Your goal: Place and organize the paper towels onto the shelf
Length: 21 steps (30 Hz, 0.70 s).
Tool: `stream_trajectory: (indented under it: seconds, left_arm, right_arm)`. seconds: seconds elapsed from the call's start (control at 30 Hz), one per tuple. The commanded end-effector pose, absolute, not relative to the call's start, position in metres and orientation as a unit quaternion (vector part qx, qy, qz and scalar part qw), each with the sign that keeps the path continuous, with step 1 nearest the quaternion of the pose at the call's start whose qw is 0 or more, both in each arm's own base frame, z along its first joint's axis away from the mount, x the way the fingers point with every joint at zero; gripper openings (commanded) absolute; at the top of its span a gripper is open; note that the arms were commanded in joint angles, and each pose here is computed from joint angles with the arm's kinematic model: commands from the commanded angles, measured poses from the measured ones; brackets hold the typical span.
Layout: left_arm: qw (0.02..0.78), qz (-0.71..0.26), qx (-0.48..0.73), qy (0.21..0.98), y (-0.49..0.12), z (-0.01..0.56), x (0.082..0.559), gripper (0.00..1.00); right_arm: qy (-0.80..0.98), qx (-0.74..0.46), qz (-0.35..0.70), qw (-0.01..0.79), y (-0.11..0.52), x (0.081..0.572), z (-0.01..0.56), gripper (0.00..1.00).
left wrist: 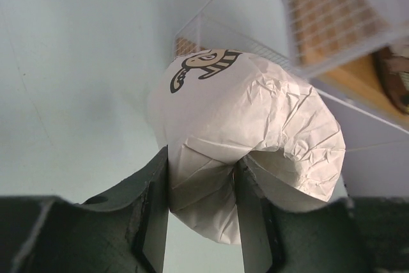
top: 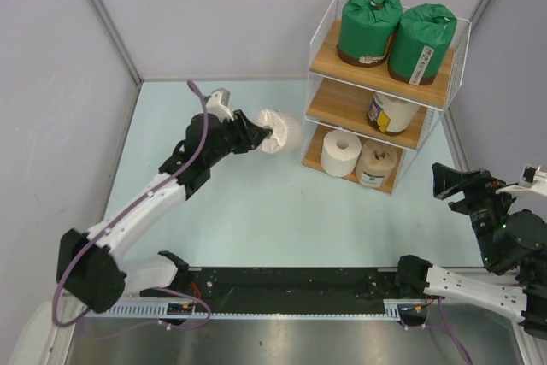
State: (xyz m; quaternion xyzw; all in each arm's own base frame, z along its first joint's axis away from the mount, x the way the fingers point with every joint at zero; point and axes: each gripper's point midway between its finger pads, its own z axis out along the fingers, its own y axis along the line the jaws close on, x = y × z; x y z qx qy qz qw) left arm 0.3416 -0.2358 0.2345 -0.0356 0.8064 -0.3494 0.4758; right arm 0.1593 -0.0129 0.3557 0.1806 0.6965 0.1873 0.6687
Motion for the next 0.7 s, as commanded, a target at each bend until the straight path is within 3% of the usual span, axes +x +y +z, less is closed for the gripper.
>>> stream_trajectory:
  seconds: [0.0,0.37,0.67]
  left_arm:
    - [0.5,-0.37,-0.003,0.784,-0.234,0.279,0.299,0.37]
    - [0.501,-0.43,0.068,0.748,-0.27,0.342,0.248,0.36]
    - [0.531,-0.477,0.105,0.692,-0.328,0.413,0.258,0.36]
  right_arm:
    - [0.689,0.188,0.2,0.671,-0.009,0.161,0.363,0.81]
    - [0.694,0.182,0.208,0.665,0.001,0.162,0.362,0.81]
    - [0.7,0.176,0.211,0.659,0.007,0.162,0.36,0.81]
